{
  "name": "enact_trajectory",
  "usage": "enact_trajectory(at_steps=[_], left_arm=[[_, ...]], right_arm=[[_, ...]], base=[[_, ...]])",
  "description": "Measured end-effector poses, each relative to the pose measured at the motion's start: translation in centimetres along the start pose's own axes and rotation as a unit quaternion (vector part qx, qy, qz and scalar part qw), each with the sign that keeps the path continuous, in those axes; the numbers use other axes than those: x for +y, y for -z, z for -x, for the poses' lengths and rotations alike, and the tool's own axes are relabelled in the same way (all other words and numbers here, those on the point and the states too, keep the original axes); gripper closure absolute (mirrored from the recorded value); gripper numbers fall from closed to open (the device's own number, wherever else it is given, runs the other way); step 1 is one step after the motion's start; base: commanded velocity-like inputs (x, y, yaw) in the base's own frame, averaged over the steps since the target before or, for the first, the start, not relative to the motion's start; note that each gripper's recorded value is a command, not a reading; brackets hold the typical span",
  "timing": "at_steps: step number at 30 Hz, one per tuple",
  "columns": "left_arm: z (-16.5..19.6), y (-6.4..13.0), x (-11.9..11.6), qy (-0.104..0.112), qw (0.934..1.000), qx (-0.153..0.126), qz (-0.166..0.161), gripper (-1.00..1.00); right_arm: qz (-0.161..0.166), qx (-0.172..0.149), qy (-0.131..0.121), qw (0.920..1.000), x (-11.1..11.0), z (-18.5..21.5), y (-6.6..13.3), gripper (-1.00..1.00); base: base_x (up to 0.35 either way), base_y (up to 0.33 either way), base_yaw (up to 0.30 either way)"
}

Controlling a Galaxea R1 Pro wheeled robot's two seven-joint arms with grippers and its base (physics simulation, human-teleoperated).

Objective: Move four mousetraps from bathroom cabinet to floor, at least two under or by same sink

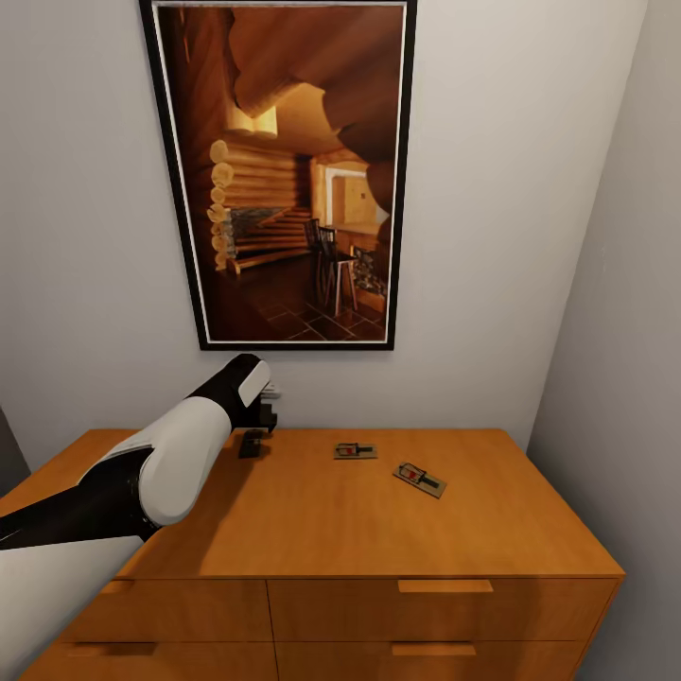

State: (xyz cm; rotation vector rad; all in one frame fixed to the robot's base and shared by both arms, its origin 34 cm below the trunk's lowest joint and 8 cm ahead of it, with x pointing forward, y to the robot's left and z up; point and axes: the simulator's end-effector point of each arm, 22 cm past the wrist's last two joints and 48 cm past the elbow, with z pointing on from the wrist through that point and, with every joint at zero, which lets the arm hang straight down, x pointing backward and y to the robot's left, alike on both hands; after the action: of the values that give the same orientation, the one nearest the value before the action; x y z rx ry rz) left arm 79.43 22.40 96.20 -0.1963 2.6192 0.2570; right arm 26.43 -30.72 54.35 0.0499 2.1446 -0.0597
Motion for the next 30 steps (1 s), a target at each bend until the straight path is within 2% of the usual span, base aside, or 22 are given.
enact_trajectory(at_steps=[17, 20, 28, 30], left_arm=[[-0.1, 0.0, 0.0, 0.0, 1.0, 0.001, 0.0, -1.0], [-0.1, -0.1, 0.0, 0.0, 1.0, 0.001, 0.0, -1.0], [-0.1, -0.1, 0.0, -0.001, 1.0, 0.001, 0.0, -1.0], [-0.1, -0.1, 0.0, -0.001, 1.0, 0.001, 0.001, -1.0]], right_arm=[[0.0, 0.011, 0.001, 0.9999, 0.0, -1.0, 0.9, 1.0], [-0.002, 0.021, 0.003, 0.9998, -0.2, -1.7, 1.4, 1.0], [-0.003, 0.072, 0.003, 0.9974, -0.5, -4.4, 2.6, 1.0], [-0.002, 0.103, 0.001, 0.9946, -0.4, -5.8, 2.9, 1.0]], base=[[0.0, 0.0, 0.0], [0.0, 0.0, 0.0], [0.0, 0.0, 0.0], [0.0, 0.0, 0.0]])
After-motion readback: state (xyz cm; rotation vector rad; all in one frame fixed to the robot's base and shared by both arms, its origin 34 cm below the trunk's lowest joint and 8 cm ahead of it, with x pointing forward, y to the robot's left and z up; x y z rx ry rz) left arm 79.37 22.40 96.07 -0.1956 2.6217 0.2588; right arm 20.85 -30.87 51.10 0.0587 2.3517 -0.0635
